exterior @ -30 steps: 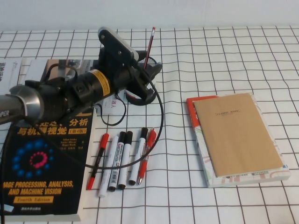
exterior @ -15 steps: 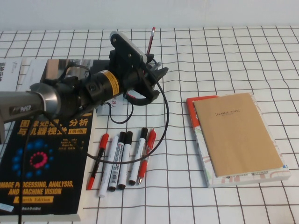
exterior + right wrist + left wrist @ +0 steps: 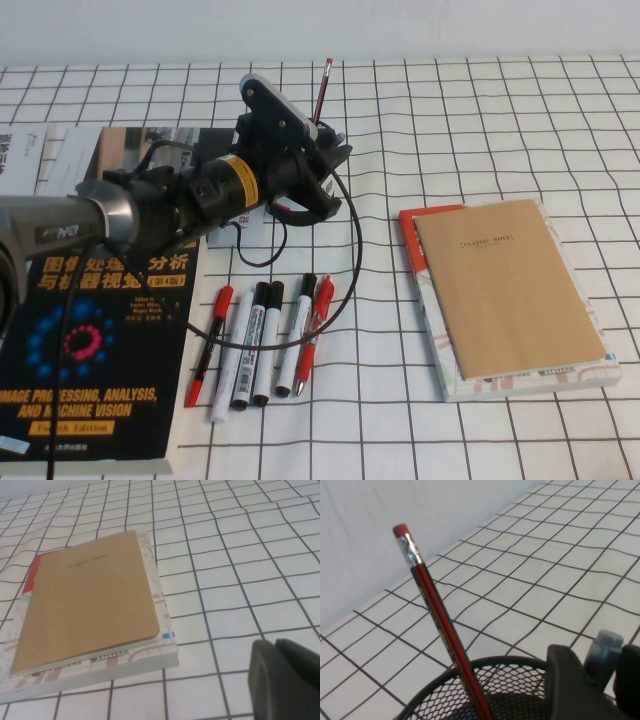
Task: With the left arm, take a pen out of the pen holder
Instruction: 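Take a marker out of the pen holder and lay it on the table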
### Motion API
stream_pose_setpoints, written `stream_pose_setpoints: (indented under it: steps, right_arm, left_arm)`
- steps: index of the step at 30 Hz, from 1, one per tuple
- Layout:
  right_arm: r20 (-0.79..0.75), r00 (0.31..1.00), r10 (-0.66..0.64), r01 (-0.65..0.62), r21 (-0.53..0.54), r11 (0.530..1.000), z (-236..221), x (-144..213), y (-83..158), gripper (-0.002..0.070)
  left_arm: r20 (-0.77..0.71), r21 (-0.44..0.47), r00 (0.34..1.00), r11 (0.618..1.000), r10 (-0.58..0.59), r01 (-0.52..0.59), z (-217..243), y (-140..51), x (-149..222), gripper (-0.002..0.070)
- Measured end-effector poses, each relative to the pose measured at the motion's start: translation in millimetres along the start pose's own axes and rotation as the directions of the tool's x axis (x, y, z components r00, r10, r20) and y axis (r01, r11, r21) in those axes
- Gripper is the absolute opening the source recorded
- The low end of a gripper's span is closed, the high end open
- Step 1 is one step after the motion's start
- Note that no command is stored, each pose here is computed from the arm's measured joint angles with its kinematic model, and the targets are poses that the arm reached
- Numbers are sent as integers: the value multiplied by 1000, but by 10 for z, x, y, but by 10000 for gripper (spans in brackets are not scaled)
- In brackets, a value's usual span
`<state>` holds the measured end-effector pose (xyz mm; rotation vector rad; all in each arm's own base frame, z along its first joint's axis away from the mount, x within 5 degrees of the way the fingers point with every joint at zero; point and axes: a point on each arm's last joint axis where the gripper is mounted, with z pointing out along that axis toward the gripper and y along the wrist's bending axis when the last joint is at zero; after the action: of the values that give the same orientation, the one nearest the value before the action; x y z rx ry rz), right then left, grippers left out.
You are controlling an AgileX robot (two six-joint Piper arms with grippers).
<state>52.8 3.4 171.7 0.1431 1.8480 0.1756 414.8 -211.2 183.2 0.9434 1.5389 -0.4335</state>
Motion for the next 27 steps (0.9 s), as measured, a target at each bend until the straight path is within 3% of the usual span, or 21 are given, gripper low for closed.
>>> stream_pose_setpoints:
  steps: [4,12,21,27]
  right_arm:
    - [0,1000,0,0,0,1000,0,0,0,-16]
    - [0,1000,0,0,0,1000,0,0,0,-16]
    - [0,1000,0,0,0,1000,0,0,0,-17]
    - [0,1000,0,0,0,1000,0,0,0,-17]
  left_arm:
    - [-4,-2,1000,1000,0,0,0,1,4,145]
    - [-4,-2,1000,1000,0,0,0,1,4,137]
    - [37,-29,999,999,29,-28,-108,56,-270,59]
    - [72,-44,996,997,59,-56,-202,96,-465,55]
